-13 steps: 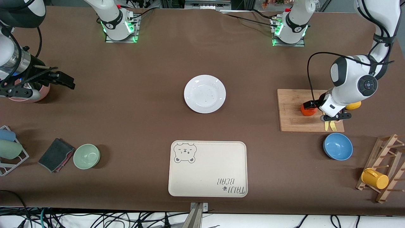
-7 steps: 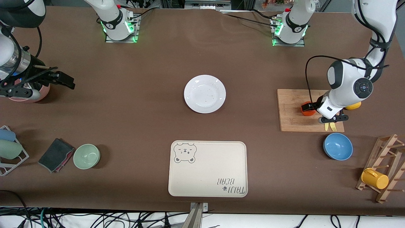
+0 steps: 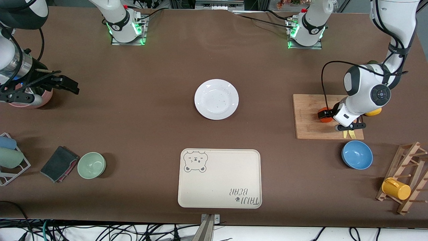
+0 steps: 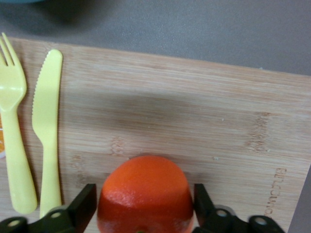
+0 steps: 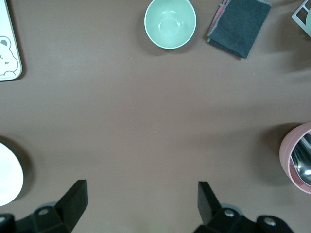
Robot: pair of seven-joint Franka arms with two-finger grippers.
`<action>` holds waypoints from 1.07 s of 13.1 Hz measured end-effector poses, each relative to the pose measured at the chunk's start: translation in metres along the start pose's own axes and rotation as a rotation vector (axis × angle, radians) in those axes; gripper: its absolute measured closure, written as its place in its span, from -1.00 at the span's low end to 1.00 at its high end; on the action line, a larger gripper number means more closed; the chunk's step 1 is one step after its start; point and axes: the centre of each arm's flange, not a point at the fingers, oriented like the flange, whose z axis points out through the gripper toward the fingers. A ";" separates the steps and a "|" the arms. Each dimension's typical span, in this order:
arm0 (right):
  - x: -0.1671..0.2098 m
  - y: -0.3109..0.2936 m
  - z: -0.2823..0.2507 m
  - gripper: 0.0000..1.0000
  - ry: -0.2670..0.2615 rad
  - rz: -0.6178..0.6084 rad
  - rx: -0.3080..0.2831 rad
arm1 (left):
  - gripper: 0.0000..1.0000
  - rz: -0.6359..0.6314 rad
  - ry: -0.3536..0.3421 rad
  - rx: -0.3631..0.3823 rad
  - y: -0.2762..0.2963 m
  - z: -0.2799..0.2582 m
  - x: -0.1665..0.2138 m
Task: Place orange and plate with both arms
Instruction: 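Close the left gripper on the orange and lift it, then carry the orange with the left gripper over the white plate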
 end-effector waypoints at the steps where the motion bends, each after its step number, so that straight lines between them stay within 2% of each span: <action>1: 0.000 0.000 0.000 -1.00 0.000 0.000 0.000 | -0.53 0.000 0.001 0.000 0.000 0.000 0.000; 6: 0.000 0.000 0.000 -1.00 0.000 0.000 0.000 | -0.53 0.001 0.008 0.000 0.000 -0.004 0.002; 9: 0.000 0.000 0.000 -1.00 0.000 0.000 0.000 | -0.52 0.019 0.048 -0.003 0.010 -0.049 0.006; 11: 0.000 0.000 0.000 -1.00 0.000 0.000 0.000 | -0.52 0.059 0.097 -0.007 0.033 -0.088 0.002; 14: 0.000 0.000 0.000 -1.00 0.000 0.000 0.000 | -0.52 0.132 0.141 -0.017 0.105 -0.126 -0.016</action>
